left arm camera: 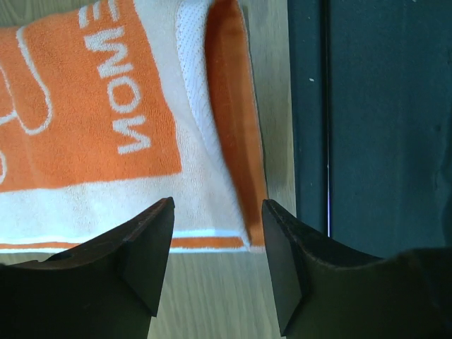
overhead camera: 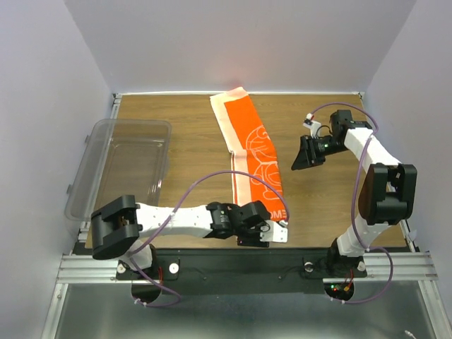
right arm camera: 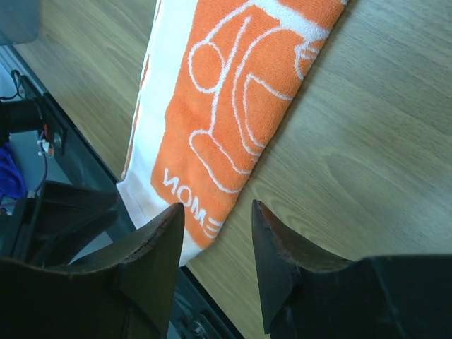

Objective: Roll the towels
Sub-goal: Fold the towel

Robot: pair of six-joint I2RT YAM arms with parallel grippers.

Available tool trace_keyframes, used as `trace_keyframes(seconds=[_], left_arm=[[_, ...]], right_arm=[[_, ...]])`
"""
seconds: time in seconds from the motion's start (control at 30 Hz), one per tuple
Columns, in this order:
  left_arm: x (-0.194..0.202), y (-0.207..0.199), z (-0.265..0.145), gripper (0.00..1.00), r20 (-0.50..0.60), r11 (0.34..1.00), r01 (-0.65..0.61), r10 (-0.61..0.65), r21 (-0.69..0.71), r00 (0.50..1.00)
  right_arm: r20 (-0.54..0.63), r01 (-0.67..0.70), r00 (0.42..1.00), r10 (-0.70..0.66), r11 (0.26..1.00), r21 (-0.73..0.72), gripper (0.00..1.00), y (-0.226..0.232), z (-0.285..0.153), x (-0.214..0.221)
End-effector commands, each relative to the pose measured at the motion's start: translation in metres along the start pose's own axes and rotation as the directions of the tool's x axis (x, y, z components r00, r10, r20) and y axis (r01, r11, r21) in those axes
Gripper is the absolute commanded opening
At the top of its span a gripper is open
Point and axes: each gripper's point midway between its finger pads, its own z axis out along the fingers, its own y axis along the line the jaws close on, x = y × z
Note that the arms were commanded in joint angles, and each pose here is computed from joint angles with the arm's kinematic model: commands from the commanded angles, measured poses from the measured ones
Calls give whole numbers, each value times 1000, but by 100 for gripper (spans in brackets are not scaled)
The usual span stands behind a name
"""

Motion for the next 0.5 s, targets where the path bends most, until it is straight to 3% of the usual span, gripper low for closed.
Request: trace_keyframes(seconds=[0.0, 0.47], left_arm=[[-31, 12, 9, 63, 72, 998, 21, -16, -60, 997], [-22, -6, 48, 59, 28, 1000, -12, 12, 10, 1000]], right_arm=[[27, 33, 999, -34, 999, 17, 48, -5, -6, -6], [29, 27, 999, -28, 999, 41, 47, -17, -11, -3]])
